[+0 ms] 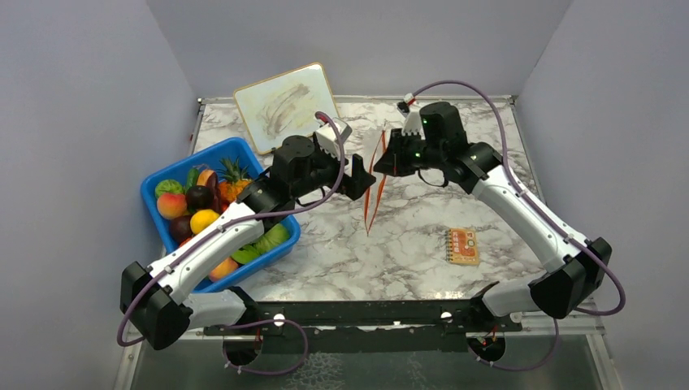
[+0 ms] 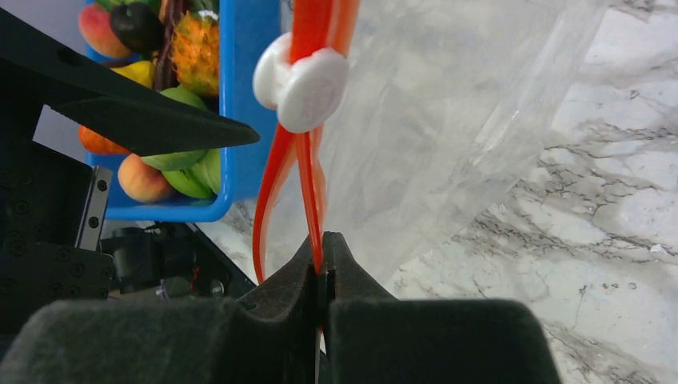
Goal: Place the food in the zip-top bag and seal the zipper
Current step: Open the zipper of the food storage bag.
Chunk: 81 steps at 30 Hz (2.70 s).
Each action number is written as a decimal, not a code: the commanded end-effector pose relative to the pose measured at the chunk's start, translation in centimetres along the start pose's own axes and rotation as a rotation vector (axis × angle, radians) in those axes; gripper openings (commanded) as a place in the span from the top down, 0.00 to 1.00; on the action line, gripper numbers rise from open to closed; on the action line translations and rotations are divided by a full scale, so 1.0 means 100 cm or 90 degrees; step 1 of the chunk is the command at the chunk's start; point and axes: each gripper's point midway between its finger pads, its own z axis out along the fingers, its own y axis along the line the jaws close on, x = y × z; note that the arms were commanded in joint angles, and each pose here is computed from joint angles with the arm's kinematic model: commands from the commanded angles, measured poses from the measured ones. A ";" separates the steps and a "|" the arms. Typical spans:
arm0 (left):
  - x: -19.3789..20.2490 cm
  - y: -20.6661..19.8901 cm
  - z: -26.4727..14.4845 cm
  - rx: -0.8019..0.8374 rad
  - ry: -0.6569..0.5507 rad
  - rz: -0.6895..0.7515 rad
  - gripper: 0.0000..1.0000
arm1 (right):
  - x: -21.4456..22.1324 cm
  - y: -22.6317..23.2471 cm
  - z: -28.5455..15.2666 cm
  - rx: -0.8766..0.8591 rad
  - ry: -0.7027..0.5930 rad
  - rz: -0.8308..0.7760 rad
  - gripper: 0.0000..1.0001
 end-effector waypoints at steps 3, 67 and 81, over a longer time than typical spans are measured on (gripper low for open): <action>0.007 0.016 0.004 -0.036 0.021 0.044 0.05 | 0.002 0.013 0.006 0.019 0.017 -0.022 0.99; 0.030 0.067 -0.058 -0.232 0.042 -0.125 1.00 | -0.004 0.034 -0.038 0.103 -0.286 -0.011 0.99; 0.015 -0.001 -0.042 0.029 0.010 -0.130 0.27 | 0.010 0.053 -0.002 0.043 -0.220 -0.012 0.99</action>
